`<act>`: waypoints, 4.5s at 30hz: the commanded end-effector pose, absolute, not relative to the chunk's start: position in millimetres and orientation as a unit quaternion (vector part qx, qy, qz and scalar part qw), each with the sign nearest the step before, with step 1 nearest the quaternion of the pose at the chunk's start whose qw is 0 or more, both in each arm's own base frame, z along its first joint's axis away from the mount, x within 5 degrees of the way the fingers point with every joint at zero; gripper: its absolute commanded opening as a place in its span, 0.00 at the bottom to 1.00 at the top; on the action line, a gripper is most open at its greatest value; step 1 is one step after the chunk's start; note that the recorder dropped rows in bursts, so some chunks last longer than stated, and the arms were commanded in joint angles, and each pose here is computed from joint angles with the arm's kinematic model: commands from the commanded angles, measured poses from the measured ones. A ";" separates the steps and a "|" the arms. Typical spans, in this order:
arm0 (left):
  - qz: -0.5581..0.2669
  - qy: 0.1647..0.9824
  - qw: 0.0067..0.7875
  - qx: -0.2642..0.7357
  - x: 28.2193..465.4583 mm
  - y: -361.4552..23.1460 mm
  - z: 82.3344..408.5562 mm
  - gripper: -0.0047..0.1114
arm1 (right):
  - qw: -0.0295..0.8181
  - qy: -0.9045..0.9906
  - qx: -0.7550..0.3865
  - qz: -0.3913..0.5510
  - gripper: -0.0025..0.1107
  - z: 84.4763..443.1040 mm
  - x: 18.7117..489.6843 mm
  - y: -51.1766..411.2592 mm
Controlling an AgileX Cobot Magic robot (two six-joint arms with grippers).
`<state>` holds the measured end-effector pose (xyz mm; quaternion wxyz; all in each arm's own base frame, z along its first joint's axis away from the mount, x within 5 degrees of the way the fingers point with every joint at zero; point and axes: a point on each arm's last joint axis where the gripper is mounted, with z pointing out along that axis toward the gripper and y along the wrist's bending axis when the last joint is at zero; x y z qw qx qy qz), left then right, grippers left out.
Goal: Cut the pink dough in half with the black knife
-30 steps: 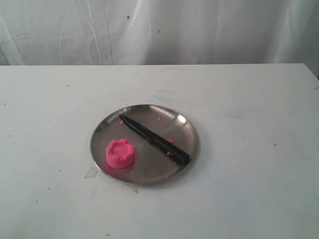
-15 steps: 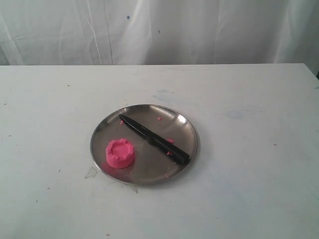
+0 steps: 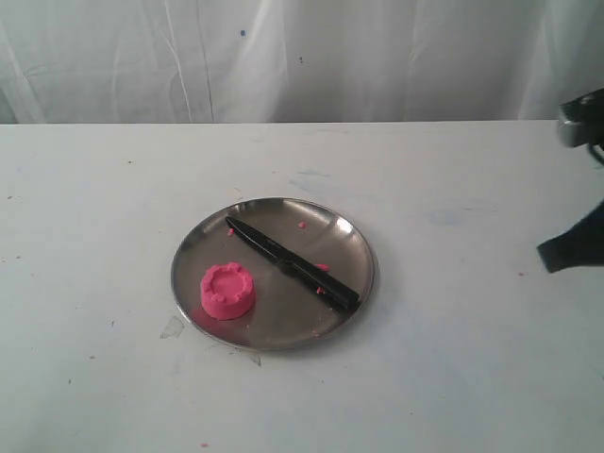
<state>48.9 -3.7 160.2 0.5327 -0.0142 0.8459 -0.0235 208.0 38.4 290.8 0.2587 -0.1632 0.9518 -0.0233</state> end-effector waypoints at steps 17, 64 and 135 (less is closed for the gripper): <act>-0.029 0.848 0.529 -0.012 48.2 -4.6 158.6 0.04 | 0.164 0.896 -0.363 0.199 0.02 232.0 251.8 150.6; -0.029 0.848 0.529 -0.012 48.2 -4.6 158.6 0.04 | 0.107 0.885 -0.452 0.029 0.44 146.1 381.3 238.6; -0.029 0.848 0.529 -0.012 48.2 -4.6 158.6 0.04 | -0.012 0.938 -0.283 0.201 0.28 198.9 364.9 142.2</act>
